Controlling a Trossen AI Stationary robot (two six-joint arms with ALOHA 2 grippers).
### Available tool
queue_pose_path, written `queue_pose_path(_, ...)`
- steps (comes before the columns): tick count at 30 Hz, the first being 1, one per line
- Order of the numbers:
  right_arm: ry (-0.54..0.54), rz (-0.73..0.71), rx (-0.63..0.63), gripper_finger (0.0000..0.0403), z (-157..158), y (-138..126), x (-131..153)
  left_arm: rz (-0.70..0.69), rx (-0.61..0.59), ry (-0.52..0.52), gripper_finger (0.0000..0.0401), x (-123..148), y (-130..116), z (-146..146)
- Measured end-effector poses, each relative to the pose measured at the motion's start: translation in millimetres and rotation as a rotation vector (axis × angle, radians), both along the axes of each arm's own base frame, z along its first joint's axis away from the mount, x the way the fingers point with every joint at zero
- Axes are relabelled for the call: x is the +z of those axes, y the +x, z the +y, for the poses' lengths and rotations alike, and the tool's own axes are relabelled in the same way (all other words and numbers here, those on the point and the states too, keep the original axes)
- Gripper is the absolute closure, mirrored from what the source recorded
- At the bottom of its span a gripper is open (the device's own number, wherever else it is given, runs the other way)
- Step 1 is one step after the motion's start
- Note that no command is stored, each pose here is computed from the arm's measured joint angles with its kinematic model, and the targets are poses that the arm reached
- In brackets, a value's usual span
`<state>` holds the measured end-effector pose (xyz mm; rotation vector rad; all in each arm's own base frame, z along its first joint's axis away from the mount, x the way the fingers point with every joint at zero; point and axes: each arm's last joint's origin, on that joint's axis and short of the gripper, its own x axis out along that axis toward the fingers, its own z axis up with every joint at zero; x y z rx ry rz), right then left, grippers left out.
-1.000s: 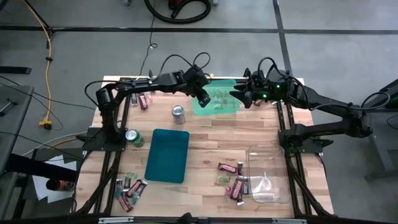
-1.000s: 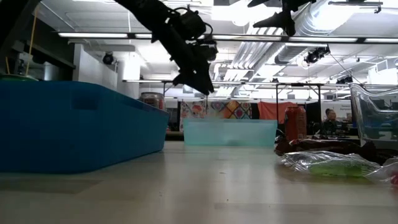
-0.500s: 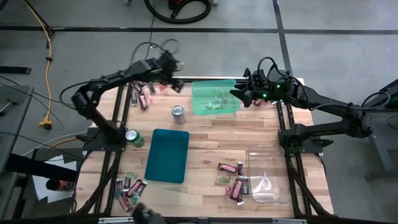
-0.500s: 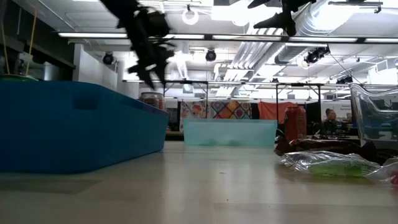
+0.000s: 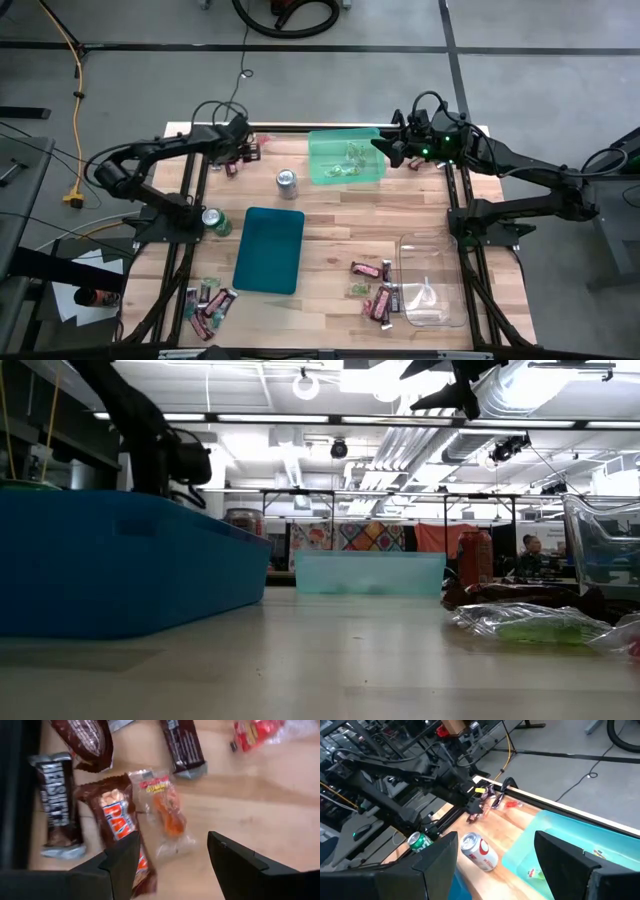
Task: Organize candy in baskets
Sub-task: Put the transparent gummy into the green bin
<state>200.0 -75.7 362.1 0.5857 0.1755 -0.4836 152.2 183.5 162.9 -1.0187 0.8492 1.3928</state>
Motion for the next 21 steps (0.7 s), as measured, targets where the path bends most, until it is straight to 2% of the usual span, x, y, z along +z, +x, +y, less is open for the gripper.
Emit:
queue_pose_path(6,0.015,-0.007,-0.005,0.0144,0,0,0,-0.043,0.071,0.063,0.0182,-9,4,6)
queue_pose_path(8,0.015,-0.007,-0.005,0.0144,0,0,0,-0.023,0.113,0.053,0.0189,-14,3,7)
queue_pose_path(14,0.013,-0.006,-0.005,0.0144,0,0,0,-0.001,0.14,-0.014,0.0225,-31,5,9)
queue_pose_path(18,0.013,-0.006,-0.005,0.0144,0,0,0,0.001,0.117,-0.027,0.0274,-33,7,10)
queue_pose_path(21,0.013,-0.006,-0.004,0.0144,0,0,0,-0.031,0.061,-0.034,0.0342,-23,6,7)
